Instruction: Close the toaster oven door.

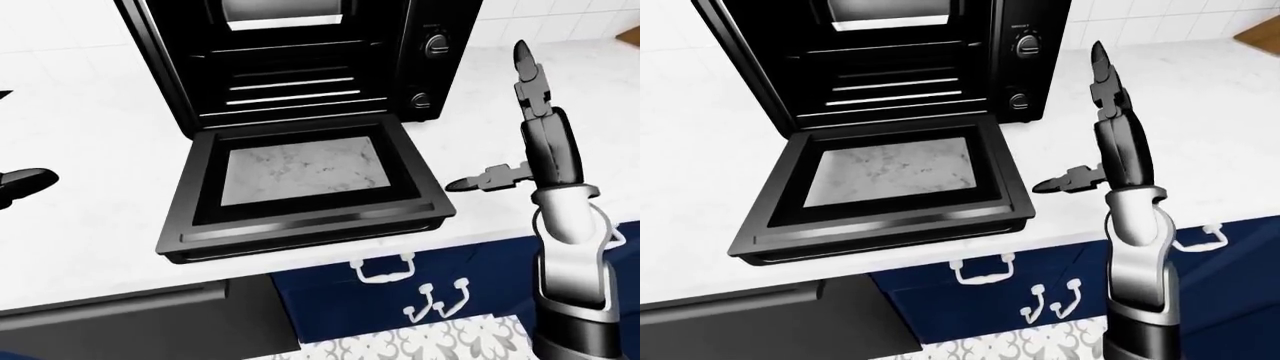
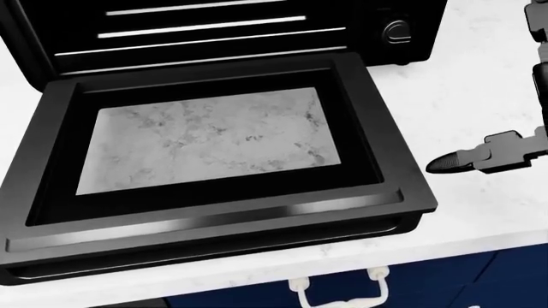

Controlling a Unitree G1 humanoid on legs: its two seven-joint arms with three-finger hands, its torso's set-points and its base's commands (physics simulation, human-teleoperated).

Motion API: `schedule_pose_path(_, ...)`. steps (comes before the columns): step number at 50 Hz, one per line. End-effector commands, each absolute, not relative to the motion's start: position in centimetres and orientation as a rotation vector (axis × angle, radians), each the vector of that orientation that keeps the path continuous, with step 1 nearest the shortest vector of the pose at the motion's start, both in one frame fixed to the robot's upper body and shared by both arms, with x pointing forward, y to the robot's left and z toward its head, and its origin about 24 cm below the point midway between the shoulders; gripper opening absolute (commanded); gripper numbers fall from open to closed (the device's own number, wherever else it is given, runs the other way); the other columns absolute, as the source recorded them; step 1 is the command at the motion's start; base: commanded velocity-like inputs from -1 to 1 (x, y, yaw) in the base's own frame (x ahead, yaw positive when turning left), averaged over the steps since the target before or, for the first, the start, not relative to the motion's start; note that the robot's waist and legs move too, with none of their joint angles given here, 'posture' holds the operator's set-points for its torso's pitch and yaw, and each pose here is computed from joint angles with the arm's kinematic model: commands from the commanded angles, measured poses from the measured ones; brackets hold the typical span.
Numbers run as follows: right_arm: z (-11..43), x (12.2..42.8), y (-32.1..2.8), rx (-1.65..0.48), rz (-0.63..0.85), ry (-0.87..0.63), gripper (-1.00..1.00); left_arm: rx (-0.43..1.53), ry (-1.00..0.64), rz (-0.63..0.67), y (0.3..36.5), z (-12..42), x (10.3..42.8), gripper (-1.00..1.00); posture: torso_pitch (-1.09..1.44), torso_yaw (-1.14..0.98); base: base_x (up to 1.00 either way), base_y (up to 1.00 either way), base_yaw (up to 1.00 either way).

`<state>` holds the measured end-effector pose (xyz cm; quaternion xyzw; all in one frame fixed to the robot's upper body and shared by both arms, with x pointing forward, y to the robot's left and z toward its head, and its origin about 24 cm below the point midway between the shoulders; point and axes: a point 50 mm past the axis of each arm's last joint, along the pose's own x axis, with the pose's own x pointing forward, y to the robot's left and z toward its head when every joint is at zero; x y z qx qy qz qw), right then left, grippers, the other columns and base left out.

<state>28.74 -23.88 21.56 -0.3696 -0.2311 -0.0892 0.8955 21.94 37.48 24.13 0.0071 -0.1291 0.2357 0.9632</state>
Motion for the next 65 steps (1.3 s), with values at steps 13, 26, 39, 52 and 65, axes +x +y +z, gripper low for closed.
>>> schedule_pose_path(13, 22.3, 28.3, -23.1, -0.78, -0.179, -0.559, 1.0, 0.053, -0.351, 0.48, 37.4, 26.2, 21.3, 1.0, 0.0, 0.0, 0.0, 0.0, 0.0)
schedule_pose_path(26, 21.7, 28.3, -21.8, -0.739, -0.141, -0.567, 1.0, 0.052, -0.352, 0.483, 37.5, 26.3, 21.2, 1.0, 0.0, 0.0, 0.0, 0.0, 0.0)
schedule_pose_path(39, 20.8, 29.1, -18.8, -0.717, -0.078, -0.591, 1.0, 0.051, -0.353, 0.485, 37.6, 26.3, 21.2, 1.0, 0.0, 0.0, 0.0, 0.0, 0.0)
schedule_pose_path(52, 23.3, 29.7, -18.0, -0.614, -0.093, -0.621, 1.0, 0.051, -0.355, 0.489, 37.7, 26.3, 21.1, 1.0, 0.0, 0.0, 0.0, 0.0, 0.0)
schedule_pose_path(65, 24.9, 30.6, -17.0, -0.548, -0.086, -0.645, 1.0, 0.05, -0.355, 0.493, 37.8, 26.4, 21.0, 1.0, 0.0, 0.0, 0.0, 0.0, 0.0)
